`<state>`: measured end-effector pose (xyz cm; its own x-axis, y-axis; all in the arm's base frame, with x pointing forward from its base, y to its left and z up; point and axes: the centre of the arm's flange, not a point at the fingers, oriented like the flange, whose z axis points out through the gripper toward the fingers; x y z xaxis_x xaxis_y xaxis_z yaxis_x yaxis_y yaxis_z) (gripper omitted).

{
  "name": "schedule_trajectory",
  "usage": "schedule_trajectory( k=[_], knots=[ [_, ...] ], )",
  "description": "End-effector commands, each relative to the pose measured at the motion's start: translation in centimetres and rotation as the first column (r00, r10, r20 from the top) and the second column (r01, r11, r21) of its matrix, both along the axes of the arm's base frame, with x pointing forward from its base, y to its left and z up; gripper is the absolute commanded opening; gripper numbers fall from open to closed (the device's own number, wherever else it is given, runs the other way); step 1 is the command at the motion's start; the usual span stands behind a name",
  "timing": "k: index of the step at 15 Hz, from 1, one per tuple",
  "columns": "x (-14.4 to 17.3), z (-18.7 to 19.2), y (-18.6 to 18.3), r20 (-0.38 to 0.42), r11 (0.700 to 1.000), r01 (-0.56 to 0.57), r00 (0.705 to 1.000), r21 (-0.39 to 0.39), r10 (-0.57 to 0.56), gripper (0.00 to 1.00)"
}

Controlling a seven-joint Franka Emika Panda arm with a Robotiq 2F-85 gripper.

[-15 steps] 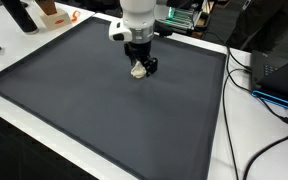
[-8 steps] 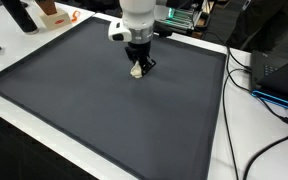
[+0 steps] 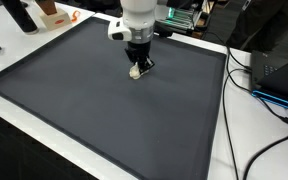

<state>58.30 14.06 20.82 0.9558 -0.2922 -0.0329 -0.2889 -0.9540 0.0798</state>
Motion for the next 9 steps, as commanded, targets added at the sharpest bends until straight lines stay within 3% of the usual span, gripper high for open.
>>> schedule_trajectory(
  k=[1, 3, 4, 6, 9],
  knots=[
    [0.17, -0.45, 0.30, 0.011, 0.999, 0.010, 1.000, -0.037, -0.009, 0.03],
    [0.20, -0.43, 0.34, 0.010, 0.999, 0.005, 1.000, -0.040, -0.005, 0.03],
    [0.19, -0.38, 0.41, 0.014, 0.999, 0.008, 1.000, -0.036, -0.008, 0.39],
    [0.21, -0.31, 0.44, 0.014, 0.999, 0.005, 1.000, -0.036, -0.005, 0.45],
    [0.31, -0.18, 0.43, 0.008, 1.000, 0.002, 1.000, -0.024, -0.002, 0.68]
  ],
)
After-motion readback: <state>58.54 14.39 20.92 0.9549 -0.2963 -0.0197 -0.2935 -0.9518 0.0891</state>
